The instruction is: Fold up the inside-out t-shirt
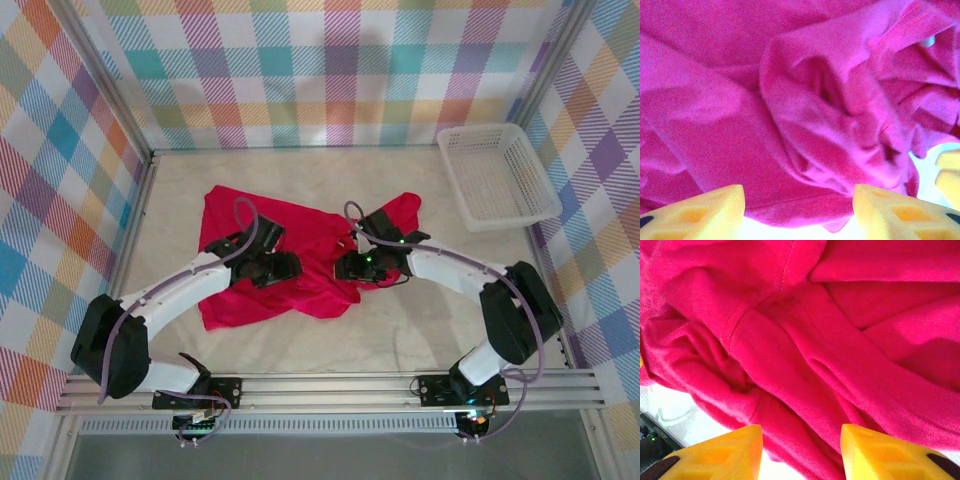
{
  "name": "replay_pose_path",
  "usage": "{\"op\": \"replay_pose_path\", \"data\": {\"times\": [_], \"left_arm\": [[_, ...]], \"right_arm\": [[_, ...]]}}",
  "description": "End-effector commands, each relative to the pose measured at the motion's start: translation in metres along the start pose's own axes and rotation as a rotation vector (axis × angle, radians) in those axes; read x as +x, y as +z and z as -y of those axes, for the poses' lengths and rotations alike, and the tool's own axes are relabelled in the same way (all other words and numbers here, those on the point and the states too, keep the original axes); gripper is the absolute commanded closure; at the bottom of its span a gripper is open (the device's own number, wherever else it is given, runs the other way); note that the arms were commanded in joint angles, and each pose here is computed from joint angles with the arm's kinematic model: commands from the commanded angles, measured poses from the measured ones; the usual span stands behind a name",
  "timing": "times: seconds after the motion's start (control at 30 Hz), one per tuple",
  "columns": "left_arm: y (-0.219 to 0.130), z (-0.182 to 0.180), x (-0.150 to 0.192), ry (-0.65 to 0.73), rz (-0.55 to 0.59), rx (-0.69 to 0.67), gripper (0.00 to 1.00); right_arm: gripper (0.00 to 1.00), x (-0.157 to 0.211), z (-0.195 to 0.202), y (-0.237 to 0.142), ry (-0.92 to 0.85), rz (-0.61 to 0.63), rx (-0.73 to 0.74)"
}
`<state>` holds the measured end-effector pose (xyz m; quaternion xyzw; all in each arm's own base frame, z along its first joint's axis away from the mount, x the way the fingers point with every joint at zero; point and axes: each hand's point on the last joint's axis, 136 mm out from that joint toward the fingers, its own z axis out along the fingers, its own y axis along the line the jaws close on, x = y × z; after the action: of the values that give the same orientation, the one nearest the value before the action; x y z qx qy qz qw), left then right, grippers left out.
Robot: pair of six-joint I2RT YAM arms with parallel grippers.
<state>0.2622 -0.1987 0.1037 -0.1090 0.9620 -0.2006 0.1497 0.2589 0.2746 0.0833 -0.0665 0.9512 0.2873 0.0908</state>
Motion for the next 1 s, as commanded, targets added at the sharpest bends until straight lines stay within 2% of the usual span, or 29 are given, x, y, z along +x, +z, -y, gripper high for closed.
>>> {"op": "replay_pose_path", "data": {"times": [0.0, 0.1, 0.17, 0.27, 0.33, 0.53, 0.63, 0.7, 0.8, 0.93, 0.97], "left_arm": [[0.0, 0.011, 0.002, -0.029, -0.004, 0.075, 0.41], [0.001, 0.016, 0.002, -0.041, -0.01, 0.095, 0.41], [0.001, 0.02, 0.001, -0.052, -0.009, 0.115, 0.41], [0.004, 0.027, 0.0, -0.073, -0.014, 0.145, 0.4], [0.008, 0.035, 0.0, -0.085, -0.024, 0.172, 0.39], [0.031, 0.057, -0.002, -0.099, -0.065, 0.239, 0.4], [0.043, 0.062, -0.005, -0.104, -0.078, 0.233, 0.43], [0.049, 0.063, -0.006, -0.108, -0.087, 0.225, 0.51], [0.051, 0.062, -0.004, -0.109, -0.097, 0.215, 0.73], [0.038, 0.046, 0.007, -0.083, -0.105, 0.173, 0.99], [0.034, 0.041, 0.01, -0.073, -0.103, 0.165, 1.0]], "right_arm": [[0.53, -0.008, -0.007, 0.015, -0.036, -0.03, -0.02], [0.54, -0.019, -0.011, 0.029, -0.023, -0.041, -0.028], [0.62, -0.024, -0.01, 0.034, -0.014, -0.038, -0.012], [0.87, -0.028, -0.012, 0.031, -0.001, -0.023, -0.009], [0.98, -0.028, -0.012, 0.025, 0.011, -0.012, -0.002], [1.0, -0.021, -0.023, 0.009, 0.053, 0.009, -0.066], [1.0, -0.016, -0.024, 0.005, 0.073, 0.011, -0.089], [1.0, -0.013, -0.024, 0.003, 0.08, 0.013, -0.098], [1.0, -0.011, -0.018, 0.001, 0.078, 0.019, -0.068], [1.0, -0.025, 0.009, -0.01, 0.104, 0.067, 0.066], [1.0, -0.03, 0.016, -0.012, 0.123, 0.082, 0.08]]}}
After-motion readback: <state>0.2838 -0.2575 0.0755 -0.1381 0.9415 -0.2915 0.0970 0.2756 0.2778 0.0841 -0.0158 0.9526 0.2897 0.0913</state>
